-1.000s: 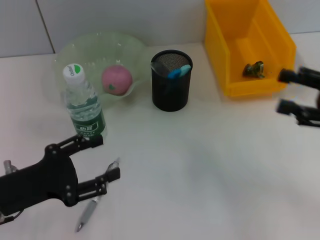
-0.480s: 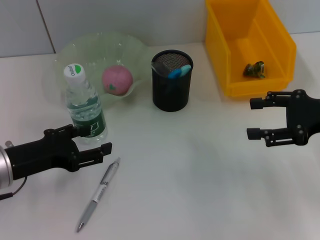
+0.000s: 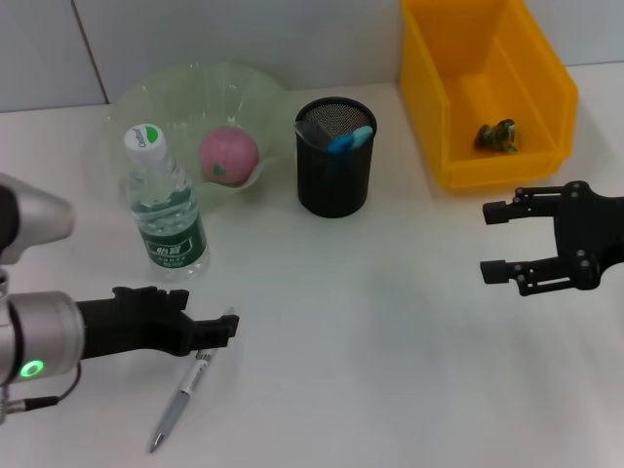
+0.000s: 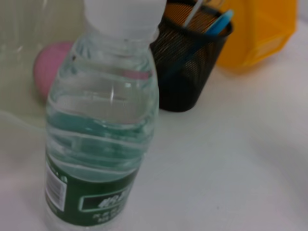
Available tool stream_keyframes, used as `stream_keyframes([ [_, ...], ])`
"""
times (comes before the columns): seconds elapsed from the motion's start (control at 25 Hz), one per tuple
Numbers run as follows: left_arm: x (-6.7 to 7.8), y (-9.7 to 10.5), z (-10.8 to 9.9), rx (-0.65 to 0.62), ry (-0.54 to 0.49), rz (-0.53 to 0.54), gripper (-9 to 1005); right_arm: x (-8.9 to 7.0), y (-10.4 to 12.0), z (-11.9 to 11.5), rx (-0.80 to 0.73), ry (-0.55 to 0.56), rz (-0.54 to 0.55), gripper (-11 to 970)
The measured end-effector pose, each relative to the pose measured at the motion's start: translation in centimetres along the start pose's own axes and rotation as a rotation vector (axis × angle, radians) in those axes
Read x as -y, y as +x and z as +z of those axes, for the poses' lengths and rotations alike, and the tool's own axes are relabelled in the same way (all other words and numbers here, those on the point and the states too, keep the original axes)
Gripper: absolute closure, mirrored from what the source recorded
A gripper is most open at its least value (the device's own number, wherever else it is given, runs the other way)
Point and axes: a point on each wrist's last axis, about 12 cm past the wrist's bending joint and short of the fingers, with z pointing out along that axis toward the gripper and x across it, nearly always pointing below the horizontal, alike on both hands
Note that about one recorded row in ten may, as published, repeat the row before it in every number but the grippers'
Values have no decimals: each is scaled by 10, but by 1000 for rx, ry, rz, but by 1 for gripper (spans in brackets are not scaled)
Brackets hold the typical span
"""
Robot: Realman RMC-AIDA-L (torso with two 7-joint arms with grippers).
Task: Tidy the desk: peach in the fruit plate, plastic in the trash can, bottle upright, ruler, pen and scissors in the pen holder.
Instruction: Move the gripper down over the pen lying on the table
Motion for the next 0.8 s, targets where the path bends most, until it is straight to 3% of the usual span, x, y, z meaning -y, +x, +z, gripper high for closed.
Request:
stream_keyframes([
  [0.08, 0, 0, 0, 0, 0, 0, 207, -1, 1, -3, 0, 7, -6, 175],
  [0.12, 32, -15, 10, -139, -122, -68, 208, -2, 2, -5, -1, 8, -9, 175],
  [0.2, 40, -23, 11, -153, -158, -102, 208, -3, 2, -10, -2, 3, -19, 176],
  [0.36, 47, -32, 13, -189, -209, -123, 208, -4, 4, -22, 4, 13, -29, 176],
  [0.48, 47, -32, 13, -189, -209, -123, 208, -2, 4, -28, 10, 32, -22, 175],
  [0.52, 56, -42, 17, -231, -211, -111, 208, -2, 4, -29, 12, 33, -20, 175],
  [0.64, 63, -49, 17, -245, -189, -81, 208, -2, 3, -31, 16, 26, -19, 175],
  [0.8, 66, -49, 16, -269, -187, -68, 209, -5, 5, -29, 13, 10, -41, 175],
])
